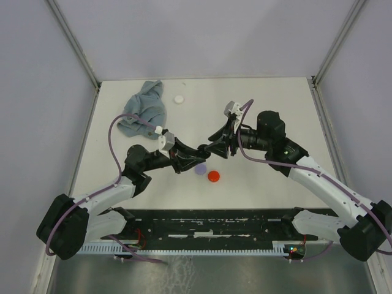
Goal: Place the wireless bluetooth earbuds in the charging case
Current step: Open the charging case, then pick up the earbud from the center of the board, then place the earbud in the charging case.
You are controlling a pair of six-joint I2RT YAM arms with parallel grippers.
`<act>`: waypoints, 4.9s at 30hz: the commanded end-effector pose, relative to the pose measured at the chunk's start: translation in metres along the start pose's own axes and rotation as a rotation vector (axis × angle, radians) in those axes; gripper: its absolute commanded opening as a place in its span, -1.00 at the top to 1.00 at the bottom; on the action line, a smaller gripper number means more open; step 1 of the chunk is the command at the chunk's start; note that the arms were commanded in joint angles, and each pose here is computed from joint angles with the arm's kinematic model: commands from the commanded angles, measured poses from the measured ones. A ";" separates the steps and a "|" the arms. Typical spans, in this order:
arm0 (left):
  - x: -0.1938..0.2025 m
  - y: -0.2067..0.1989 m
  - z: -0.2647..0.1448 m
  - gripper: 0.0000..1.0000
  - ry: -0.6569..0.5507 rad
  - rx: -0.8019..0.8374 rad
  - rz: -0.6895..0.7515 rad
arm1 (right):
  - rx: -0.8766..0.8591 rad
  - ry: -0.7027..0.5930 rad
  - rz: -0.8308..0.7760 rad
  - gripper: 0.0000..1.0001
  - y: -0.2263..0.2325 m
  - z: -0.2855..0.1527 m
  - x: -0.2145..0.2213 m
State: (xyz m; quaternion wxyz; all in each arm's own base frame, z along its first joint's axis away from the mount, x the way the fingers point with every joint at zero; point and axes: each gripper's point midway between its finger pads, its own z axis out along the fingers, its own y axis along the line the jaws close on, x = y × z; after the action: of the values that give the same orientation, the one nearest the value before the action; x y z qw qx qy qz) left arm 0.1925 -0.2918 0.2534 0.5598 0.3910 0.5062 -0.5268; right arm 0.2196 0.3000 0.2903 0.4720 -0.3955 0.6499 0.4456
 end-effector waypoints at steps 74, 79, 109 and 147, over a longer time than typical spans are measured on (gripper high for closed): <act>0.064 0.065 -0.025 0.95 0.132 -0.256 -0.031 | 0.637 1.129 0.276 0.28 -0.276 -0.105 0.237; 0.064 0.065 -0.025 0.94 0.133 -0.256 -0.029 | 0.648 1.152 0.285 0.31 -0.276 -0.108 0.243; 0.035 0.042 -0.048 0.95 -0.042 -0.255 0.241 | 0.853 0.522 0.346 0.67 -0.174 -0.070 0.095; 0.010 0.021 -0.058 0.94 -0.165 -0.244 0.332 | 0.298 -0.187 0.381 0.65 0.030 0.061 -0.021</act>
State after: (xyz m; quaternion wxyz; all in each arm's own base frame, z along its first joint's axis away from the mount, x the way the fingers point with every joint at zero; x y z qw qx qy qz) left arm 0.2057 -0.2386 0.2105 0.6861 0.3565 0.4850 -0.4086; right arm 0.2128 0.3573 0.2884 0.4703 -0.1596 0.7518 0.4337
